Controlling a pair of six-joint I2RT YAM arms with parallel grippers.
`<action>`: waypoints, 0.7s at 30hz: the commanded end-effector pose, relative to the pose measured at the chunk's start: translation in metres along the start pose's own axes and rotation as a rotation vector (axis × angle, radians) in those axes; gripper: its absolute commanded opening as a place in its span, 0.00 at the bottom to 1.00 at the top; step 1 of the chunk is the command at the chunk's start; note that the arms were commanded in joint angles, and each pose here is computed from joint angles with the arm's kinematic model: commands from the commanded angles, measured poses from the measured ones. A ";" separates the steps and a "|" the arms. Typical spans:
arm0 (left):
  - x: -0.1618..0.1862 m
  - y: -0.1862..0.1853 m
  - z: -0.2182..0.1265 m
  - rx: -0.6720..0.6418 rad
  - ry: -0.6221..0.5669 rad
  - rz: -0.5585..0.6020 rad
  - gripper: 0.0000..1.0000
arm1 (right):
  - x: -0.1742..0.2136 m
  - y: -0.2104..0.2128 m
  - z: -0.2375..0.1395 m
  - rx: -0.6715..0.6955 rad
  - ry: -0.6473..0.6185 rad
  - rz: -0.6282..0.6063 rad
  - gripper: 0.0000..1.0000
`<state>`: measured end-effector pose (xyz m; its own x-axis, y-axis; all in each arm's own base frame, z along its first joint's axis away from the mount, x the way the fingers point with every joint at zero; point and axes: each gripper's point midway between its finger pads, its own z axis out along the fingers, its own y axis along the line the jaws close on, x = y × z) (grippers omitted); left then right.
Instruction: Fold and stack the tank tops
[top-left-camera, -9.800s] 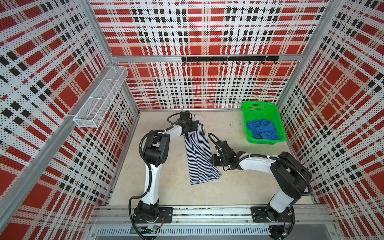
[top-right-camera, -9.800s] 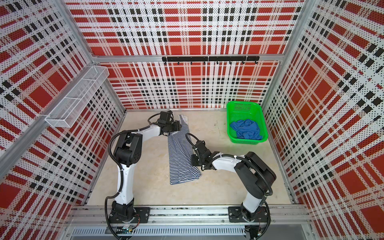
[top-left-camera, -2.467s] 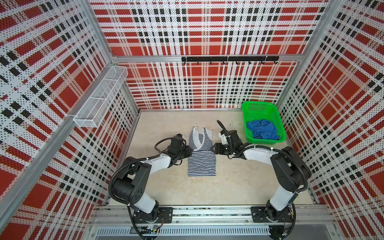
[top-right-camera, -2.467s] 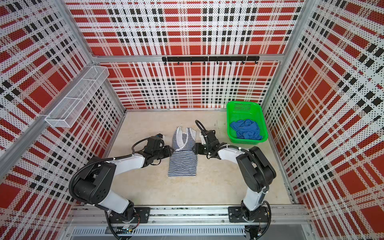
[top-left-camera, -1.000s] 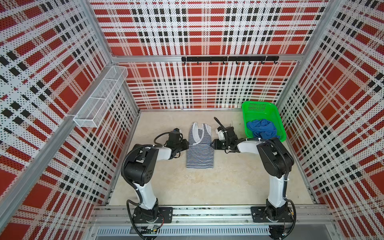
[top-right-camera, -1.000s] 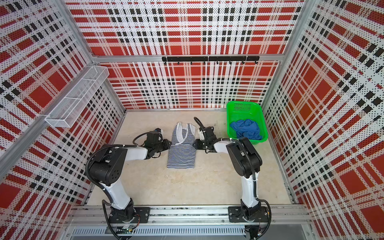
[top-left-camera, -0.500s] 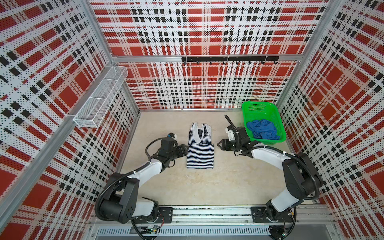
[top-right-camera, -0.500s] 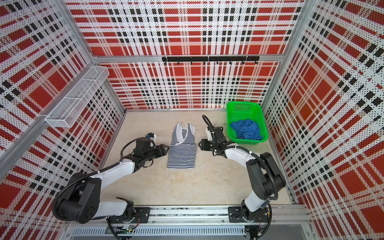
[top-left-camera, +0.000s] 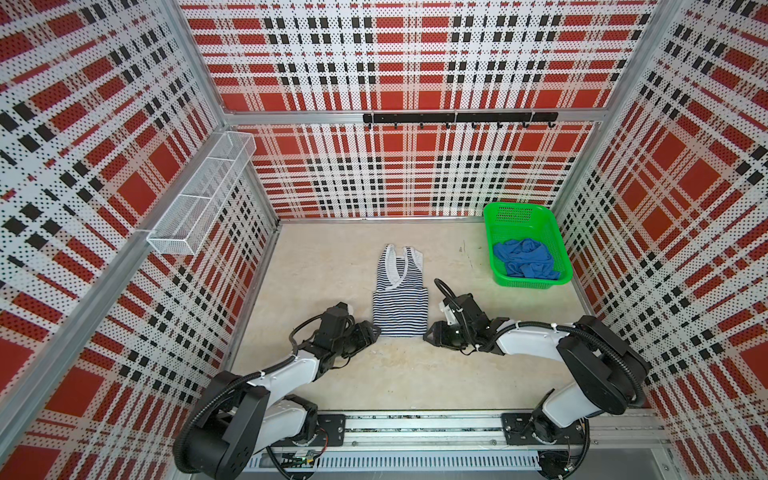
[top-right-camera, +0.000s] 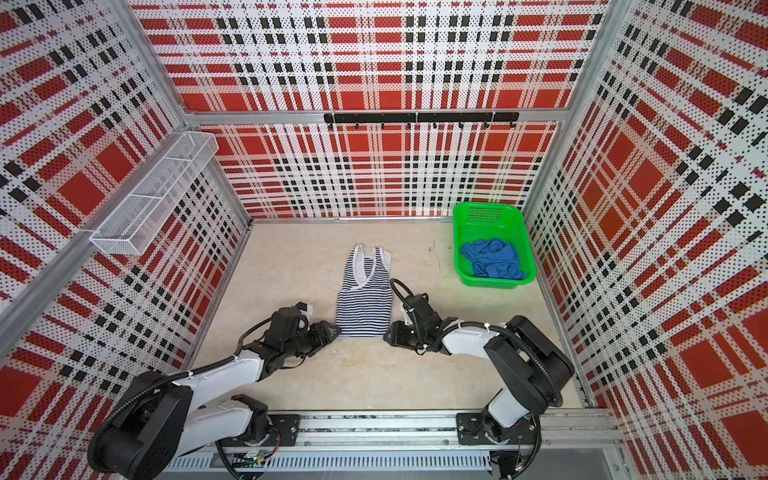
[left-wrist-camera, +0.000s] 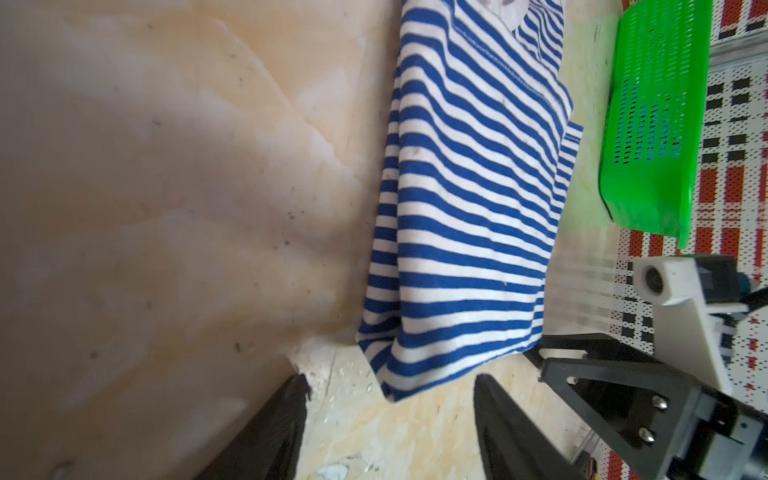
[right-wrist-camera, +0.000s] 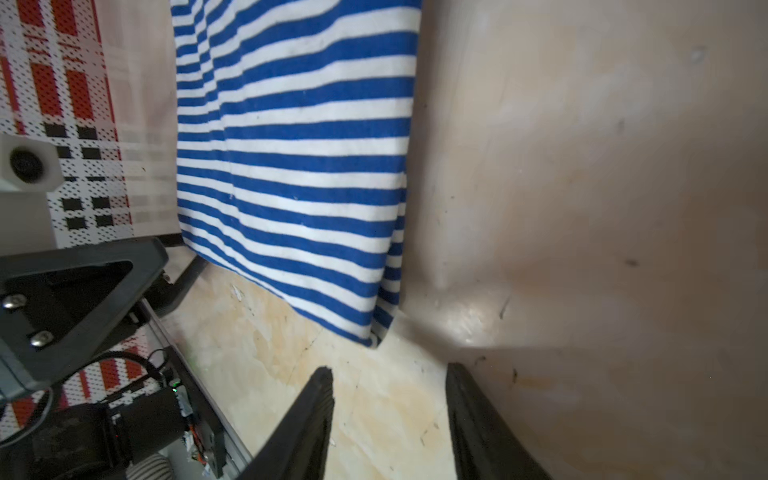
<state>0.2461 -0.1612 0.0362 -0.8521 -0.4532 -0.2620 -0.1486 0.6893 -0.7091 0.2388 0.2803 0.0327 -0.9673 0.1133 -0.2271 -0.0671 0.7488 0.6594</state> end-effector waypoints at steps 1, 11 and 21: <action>0.019 0.016 0.004 -0.022 0.054 -0.074 0.64 | -0.009 0.011 0.009 -0.067 -0.059 0.075 0.47; 0.038 0.029 0.015 -0.010 0.103 -0.138 0.53 | -0.004 0.003 0.020 -0.063 -0.059 0.140 0.44; 0.031 0.027 0.028 -0.012 0.099 -0.128 0.28 | 0.001 -0.003 0.026 -0.040 -0.042 0.157 0.28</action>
<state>0.2502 -0.1818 0.0228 -0.8548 -0.4897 -0.1715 -0.1718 0.5791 -0.7970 0.2527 0.3012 0.0284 -0.9520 0.2495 -0.1774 0.0339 0.6619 0.7489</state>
